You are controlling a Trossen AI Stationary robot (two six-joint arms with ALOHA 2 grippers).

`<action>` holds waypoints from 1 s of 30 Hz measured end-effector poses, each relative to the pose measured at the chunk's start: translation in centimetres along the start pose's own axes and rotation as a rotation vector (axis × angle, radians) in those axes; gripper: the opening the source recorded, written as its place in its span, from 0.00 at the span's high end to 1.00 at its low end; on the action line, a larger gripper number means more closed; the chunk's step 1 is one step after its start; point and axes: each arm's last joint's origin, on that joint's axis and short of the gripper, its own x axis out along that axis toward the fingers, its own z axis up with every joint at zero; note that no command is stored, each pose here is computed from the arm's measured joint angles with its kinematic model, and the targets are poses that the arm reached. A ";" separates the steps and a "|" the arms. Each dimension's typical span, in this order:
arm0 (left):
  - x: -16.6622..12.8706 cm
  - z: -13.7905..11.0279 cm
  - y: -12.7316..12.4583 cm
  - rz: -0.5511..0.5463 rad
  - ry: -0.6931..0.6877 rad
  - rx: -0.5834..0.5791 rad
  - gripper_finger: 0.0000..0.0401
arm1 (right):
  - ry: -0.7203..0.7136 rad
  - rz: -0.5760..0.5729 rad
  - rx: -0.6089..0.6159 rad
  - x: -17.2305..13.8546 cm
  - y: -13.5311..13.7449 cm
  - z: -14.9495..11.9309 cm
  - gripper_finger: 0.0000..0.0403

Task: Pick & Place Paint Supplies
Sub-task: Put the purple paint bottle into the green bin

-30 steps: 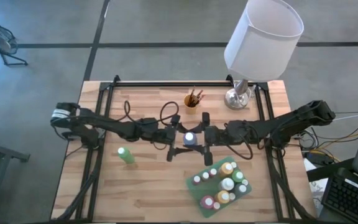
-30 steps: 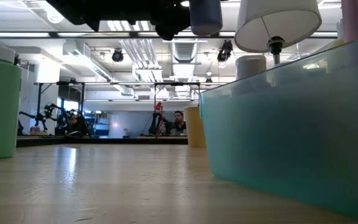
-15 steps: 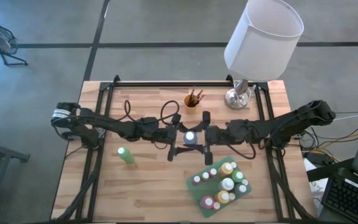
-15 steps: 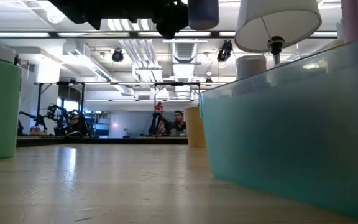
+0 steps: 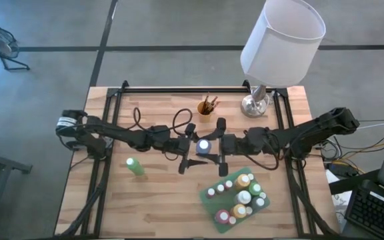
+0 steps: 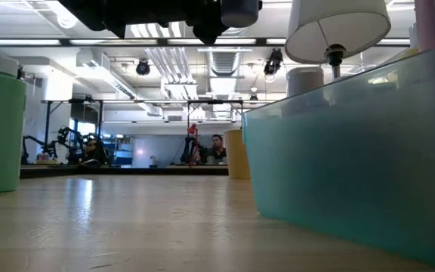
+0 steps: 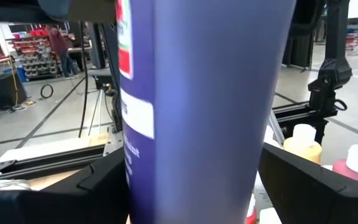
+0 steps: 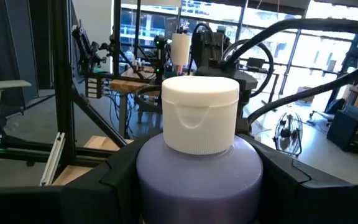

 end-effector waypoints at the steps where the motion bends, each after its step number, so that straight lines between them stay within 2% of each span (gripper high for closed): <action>1: 0.1 -0.1 0.0 0.000 0.002 0.003 0.22 | -0.001 0.000 0.001 0.0 0.0 0.0 0.47; 11: 0.1 -0.2 0.0 -0.002 0.005 0.008 0.23 | -0.010 -0.001 0.002 0.0 0.0 0.1 0.47; 23: 0.1 -0.2 0.0 0.004 0.006 0.008 0.45 | -0.013 0.003 0.005 0.0 0.0 0.1 0.47; 30: 0.1 -0.2 0.0 0.004 0.006 0.007 0.46 | -0.013 0.003 0.003 0.0 0.0 0.1 0.47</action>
